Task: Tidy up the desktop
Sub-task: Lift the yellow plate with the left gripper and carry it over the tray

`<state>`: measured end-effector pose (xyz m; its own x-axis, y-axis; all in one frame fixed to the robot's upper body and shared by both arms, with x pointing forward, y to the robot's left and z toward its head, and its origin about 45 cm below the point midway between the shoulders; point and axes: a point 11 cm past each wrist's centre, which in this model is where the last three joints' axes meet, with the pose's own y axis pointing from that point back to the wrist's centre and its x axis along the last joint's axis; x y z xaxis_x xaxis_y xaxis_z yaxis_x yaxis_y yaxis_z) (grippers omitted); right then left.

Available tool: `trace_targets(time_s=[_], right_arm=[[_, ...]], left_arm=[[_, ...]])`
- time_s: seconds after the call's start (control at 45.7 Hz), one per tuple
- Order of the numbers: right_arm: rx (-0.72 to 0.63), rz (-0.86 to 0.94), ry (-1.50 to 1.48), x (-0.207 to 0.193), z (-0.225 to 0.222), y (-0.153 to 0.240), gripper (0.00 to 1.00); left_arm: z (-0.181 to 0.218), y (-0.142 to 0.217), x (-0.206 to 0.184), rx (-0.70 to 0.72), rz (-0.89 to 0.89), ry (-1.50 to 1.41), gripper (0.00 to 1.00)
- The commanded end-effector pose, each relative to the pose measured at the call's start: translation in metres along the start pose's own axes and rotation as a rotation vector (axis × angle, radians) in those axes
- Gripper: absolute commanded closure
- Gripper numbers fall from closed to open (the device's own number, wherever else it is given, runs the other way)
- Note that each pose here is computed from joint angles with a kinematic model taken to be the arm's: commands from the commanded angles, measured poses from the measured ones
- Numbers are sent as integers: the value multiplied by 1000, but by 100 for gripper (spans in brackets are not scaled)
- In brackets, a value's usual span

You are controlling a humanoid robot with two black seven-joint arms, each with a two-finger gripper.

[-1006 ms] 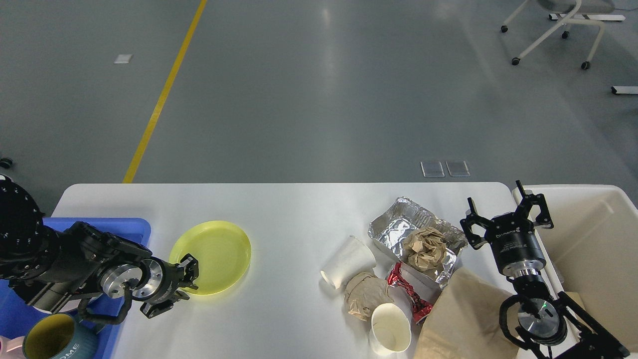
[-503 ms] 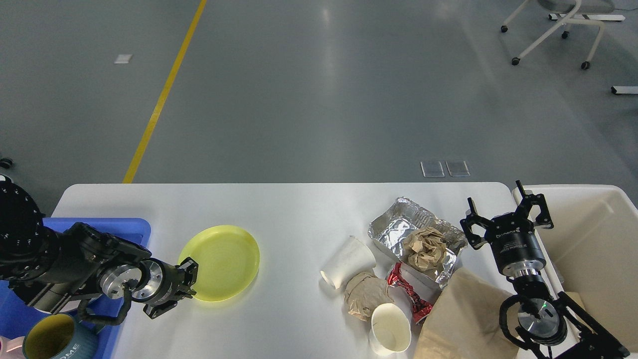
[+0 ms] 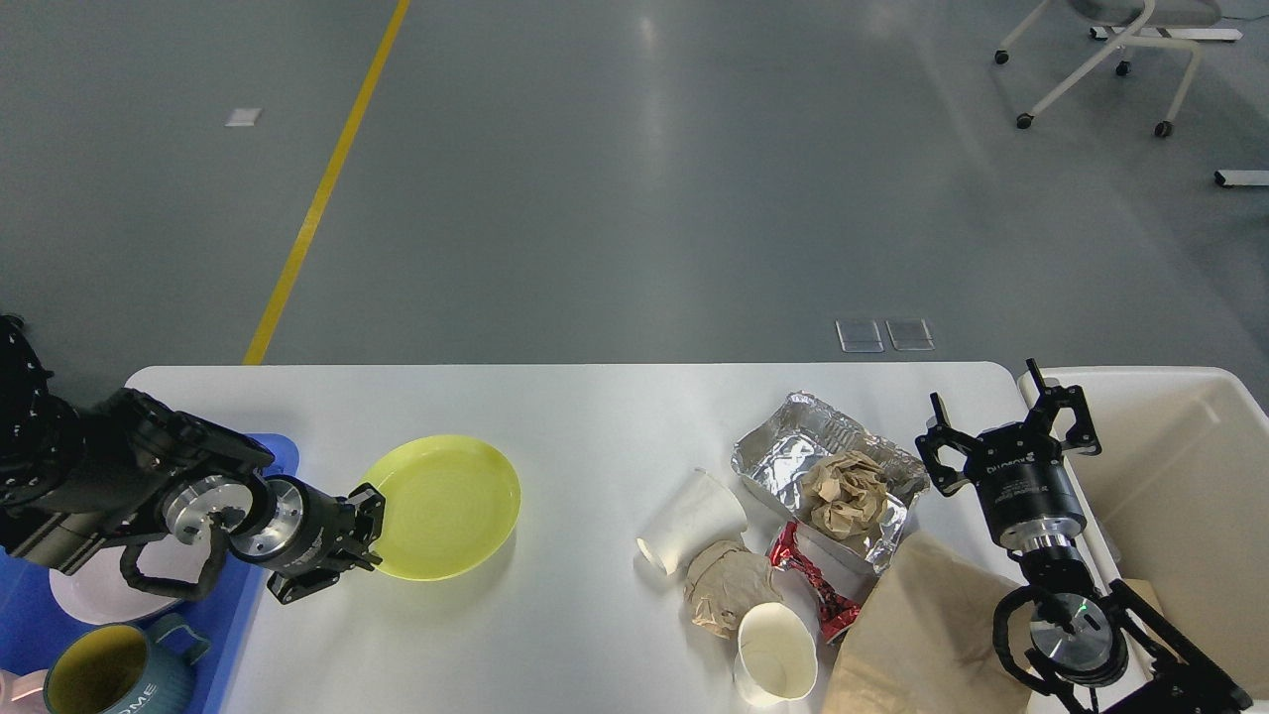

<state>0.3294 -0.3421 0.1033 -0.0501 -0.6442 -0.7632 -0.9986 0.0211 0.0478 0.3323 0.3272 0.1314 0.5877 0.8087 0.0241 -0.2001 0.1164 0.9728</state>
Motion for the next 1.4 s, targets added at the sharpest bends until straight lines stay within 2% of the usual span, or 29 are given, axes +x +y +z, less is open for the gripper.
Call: trace_targets(time_s=[0.0, 0.306, 0.569, 0.831, 0.962, 1.378], right_arm=[[0, 0, 0, 0, 0, 0, 0], [0, 0, -1, 0, 0, 0, 0], [0, 0, 0, 0, 0, 0, 0], [0, 0, -1, 0, 0, 0, 0], [0, 0, -1, 0, 0, 0, 0], [0, 0, -2, 0, 0, 0, 0]], left_arm=[[20, 41, 6, -10, -4, -64, 100], [61, 168, 10, -104, 21, -200, 100], [72, 234, -21, -136, -42, -319, 100], [71, 238, -17, -144, -43, -317, 100], [58, 243, 2, -143, -30, -284, 100], [-43, 235, 131, -126, 59, -105, 100]])
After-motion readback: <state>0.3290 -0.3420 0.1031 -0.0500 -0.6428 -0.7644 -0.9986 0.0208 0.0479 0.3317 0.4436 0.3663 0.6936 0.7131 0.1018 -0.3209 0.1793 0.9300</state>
